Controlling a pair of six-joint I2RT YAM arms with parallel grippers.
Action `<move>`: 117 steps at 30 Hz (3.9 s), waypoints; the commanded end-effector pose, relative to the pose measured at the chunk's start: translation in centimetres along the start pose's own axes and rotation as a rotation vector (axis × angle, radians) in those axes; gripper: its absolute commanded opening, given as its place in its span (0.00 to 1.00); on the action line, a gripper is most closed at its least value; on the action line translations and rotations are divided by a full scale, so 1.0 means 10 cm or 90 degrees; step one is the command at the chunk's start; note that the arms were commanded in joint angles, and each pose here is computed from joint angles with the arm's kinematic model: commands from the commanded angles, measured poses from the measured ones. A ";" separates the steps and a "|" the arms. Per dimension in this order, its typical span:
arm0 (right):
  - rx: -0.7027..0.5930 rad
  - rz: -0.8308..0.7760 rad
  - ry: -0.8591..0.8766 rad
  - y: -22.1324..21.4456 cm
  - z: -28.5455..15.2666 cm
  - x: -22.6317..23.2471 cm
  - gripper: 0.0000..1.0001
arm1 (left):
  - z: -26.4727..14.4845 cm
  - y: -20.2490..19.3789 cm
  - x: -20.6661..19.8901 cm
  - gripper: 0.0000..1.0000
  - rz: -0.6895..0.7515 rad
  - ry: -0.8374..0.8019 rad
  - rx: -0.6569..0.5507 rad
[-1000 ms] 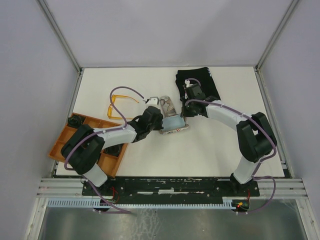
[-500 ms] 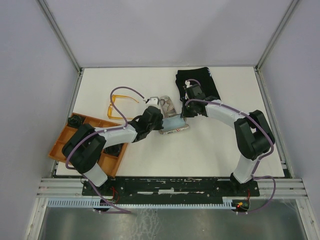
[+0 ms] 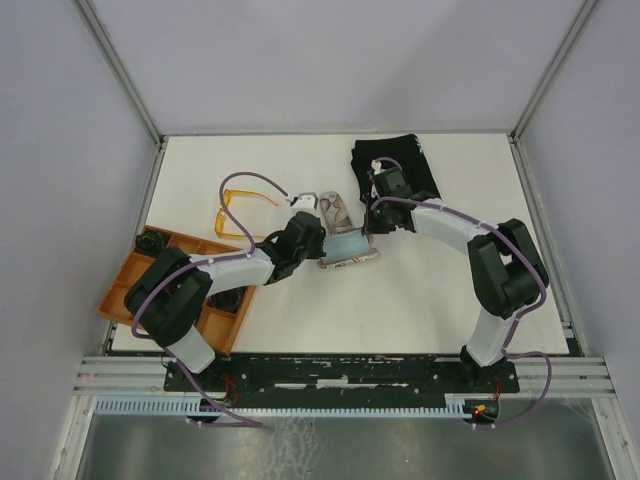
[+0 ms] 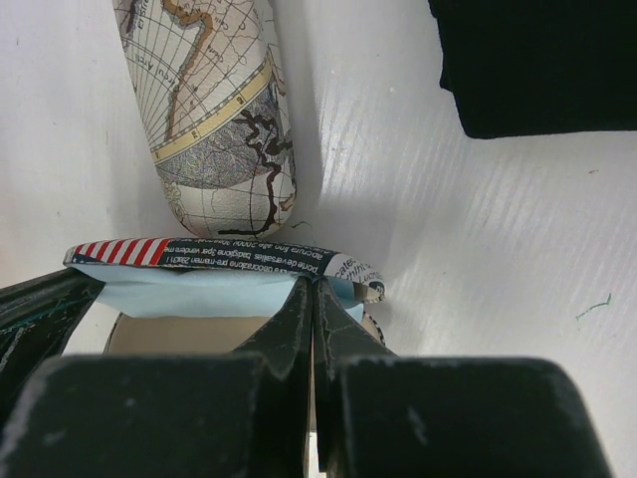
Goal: Organize the sunglasses
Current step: Place the glasses cleaning cloth in the sunglasses case, then adjust the sunglasses case at the center of the board.
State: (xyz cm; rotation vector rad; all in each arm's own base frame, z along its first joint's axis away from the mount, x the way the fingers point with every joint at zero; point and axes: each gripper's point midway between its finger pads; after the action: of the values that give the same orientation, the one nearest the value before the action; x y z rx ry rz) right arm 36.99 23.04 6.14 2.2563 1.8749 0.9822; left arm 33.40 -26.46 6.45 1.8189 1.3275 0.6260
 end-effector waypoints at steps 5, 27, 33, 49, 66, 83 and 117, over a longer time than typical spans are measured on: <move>-0.035 -0.009 0.036 0.23 -0.02 0.17 0.00 | 0.07 0.14 0.04 0.04 0.019 0.019 -0.032; -0.032 -0.009 0.039 0.25 -0.01 0.17 0.00 | 0.10 0.15 0.07 0.26 0.014 0.032 -0.033; -0.027 -0.009 0.049 0.23 -0.03 0.20 0.06 | 0.06 0.18 0.10 0.38 0.012 0.039 -0.037; -0.044 -0.013 0.047 0.26 -0.18 0.19 0.31 | -0.03 0.29 0.12 0.48 0.015 0.045 -0.052; -0.071 -0.044 0.041 0.36 -0.35 0.19 0.36 | -0.19 0.44 0.09 0.53 0.017 0.026 -0.071; -0.034 -0.068 -0.001 0.55 -0.08 0.26 0.35 | -0.59 0.21 0.36 0.54 -0.027 0.050 -0.061; 0.089 -0.093 -0.025 0.15 0.00 0.08 0.32 | -1.05 -0.04 0.70 0.54 -0.050 0.109 -0.049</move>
State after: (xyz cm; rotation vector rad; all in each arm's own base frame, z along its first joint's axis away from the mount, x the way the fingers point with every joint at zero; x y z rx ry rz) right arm 38.84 23.21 5.15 2.1733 2.1081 0.7296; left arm 27.13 -16.90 10.59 1.7531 1.4266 0.7826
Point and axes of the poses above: each gripper's point midway between its finger pads, its own z axis out along the fingers, its own x axis along the line the jaws close on, y = z × x, and after that the axes turned 15 degrees about z, right-handed
